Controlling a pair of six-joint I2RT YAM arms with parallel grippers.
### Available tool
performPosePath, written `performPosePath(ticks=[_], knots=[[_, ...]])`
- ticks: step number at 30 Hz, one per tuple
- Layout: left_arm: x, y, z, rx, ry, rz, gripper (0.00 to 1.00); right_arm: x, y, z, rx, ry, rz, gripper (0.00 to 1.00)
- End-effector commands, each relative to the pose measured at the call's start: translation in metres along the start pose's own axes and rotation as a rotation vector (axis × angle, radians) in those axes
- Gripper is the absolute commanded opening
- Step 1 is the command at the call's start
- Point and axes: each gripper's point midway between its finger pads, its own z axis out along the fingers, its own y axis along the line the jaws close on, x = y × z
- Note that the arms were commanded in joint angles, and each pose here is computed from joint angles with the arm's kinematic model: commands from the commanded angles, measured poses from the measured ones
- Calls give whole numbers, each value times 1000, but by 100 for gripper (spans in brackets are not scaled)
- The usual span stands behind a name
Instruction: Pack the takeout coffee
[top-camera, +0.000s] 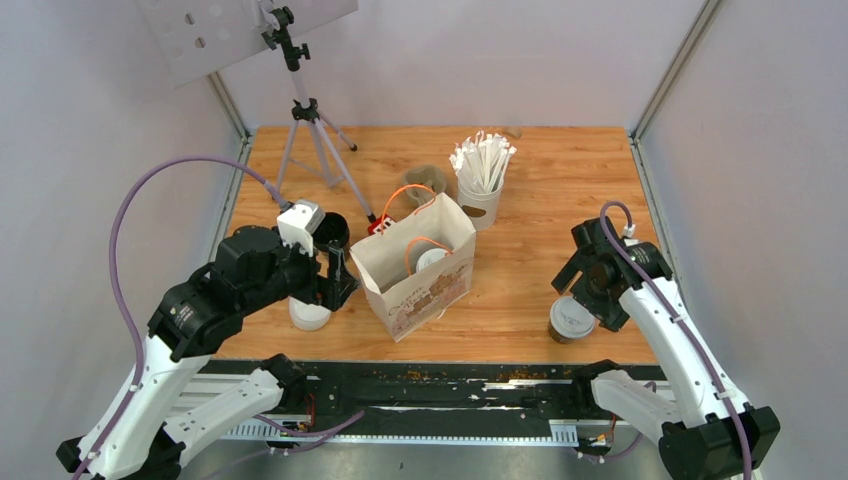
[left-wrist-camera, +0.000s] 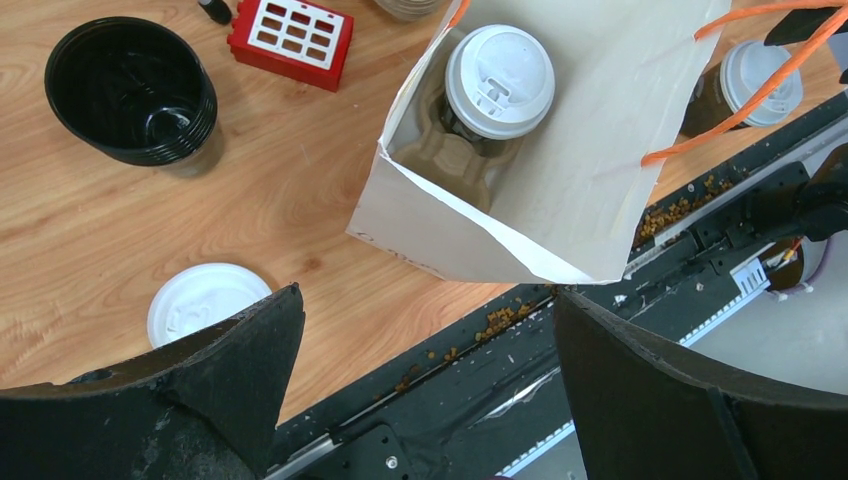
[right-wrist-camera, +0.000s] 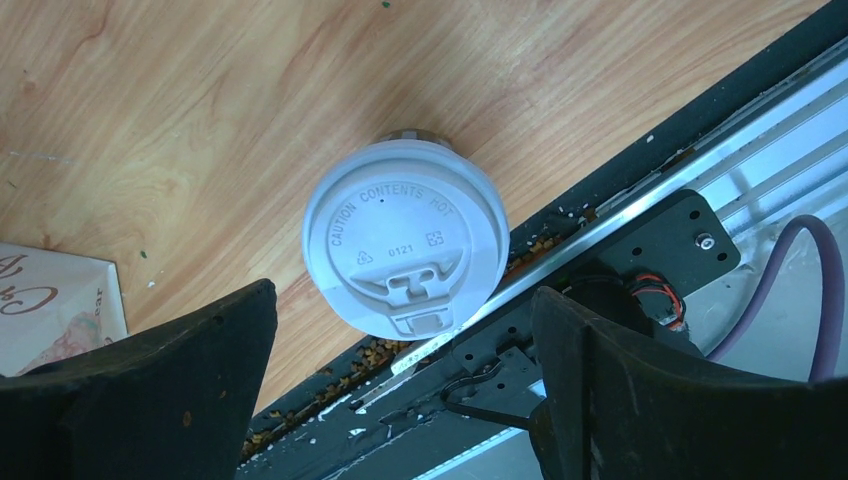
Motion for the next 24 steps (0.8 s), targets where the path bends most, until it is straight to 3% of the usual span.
performPosePath(ticks=[1, 8, 24], knots=[[-11, 0, -5, -2, -43, 11, 100, -6, 1, 2, -8, -35, 85, 98], [-6, 1, -1, -5, -27, 3, 100, -1, 16, 13, -99, -31, 123, 96], [-2, 1, 1, -7, -20, -21, 100, 10, 3, 28, -11, -1, 143, 92]])
